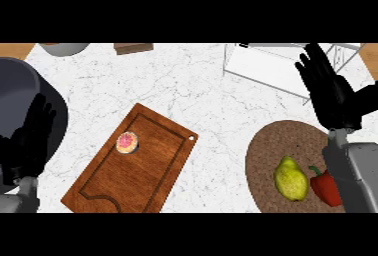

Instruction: Pick the bell pepper from the placemat and place it in the tiered shelf

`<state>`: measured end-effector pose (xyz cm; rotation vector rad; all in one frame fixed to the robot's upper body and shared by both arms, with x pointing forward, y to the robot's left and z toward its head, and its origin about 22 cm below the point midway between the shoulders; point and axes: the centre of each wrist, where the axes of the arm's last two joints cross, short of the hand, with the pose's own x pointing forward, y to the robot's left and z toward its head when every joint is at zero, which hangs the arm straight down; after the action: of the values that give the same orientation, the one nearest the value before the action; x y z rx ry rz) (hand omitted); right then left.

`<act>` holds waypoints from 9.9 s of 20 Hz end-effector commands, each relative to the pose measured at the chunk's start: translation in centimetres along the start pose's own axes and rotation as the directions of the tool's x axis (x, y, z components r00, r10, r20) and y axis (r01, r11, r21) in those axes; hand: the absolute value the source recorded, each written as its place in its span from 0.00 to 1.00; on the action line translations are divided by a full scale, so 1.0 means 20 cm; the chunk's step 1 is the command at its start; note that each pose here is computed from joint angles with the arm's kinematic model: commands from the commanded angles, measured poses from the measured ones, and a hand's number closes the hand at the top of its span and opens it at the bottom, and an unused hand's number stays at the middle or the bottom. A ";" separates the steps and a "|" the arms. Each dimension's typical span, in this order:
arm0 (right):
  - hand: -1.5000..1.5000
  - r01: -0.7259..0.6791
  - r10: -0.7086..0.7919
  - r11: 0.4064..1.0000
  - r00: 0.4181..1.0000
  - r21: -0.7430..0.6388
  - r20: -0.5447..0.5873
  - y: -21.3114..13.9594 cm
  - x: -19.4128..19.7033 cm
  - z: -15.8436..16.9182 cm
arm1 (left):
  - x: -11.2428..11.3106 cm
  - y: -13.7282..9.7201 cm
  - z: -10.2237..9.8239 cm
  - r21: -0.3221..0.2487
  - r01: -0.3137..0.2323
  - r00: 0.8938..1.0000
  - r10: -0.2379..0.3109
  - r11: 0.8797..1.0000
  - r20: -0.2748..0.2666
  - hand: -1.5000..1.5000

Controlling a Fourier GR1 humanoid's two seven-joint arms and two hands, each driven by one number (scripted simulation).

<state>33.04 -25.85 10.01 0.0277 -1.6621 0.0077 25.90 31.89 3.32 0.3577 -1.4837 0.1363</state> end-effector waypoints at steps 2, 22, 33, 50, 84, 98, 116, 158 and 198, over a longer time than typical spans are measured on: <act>1.00 -0.080 0.077 0.996 0.994 0.032 0.079 0.06 -0.01 0.06 | -0.04 0.04 0.09 -0.017 0.046 0.999 -0.046 0.999 -0.026 0.50; 0.00 -0.837 0.821 0.432 0.519 -0.335 -0.237 0.07 -0.25 0.82 | -0.16 0.22 0.12 -0.160 0.080 0.985 -0.103 0.984 -0.142 0.50; 0.00 -0.968 0.898 0.087 -0.026 0.234 -0.440 0.18 -0.04 0.86 | -0.18 0.16 0.08 -0.185 0.082 0.986 -0.106 0.979 -0.126 0.50; 0.00 -0.906 0.883 0.001 -0.198 0.423 -0.426 0.10 0.09 0.58 | -0.16 0.14 0.00 -0.198 0.058 0.988 -0.085 0.978 -0.131 0.50; 1.00 -0.916 0.902 -0.067 -0.225 0.395 -0.369 -0.10 -0.37 0.54 | -0.17 0.21 0.07 -0.187 0.075 0.987 -0.099 0.979 -0.123 0.50; 1.00 -0.980 0.969 0.137 0.102 0.143 -0.227 0.57 0.07 0.22 | -0.15 0.09 -0.01 -0.237 0.092 0.986 -0.121 0.967 -0.111 0.50; 1.00 -0.784 0.769 0.577 0.616 -0.229 -0.171 0.80 0.93 0.17 | -0.15 0.17 0.08 -0.198 0.076 0.987 -0.103 0.977 -0.127 0.50; 1.00 -0.872 0.789 0.310 0.458 -0.379 -0.409 0.32 1.13 -0.60 | -0.23 0.17 0.04 -0.199 0.072 0.987 -0.098 0.977 -0.125 0.50; 0.00 -0.431 0.459 0.597 0.875 -0.677 -0.154 -0.34 1.51 -0.19 | -0.26 0.26 0.12 -0.137 0.070 0.983 -0.091 0.988 -0.157 0.50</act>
<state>38.09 -31.01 38.70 -0.9482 -1.5683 -0.1957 22.34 35.80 -0.30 0.2769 -1.3142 -0.0225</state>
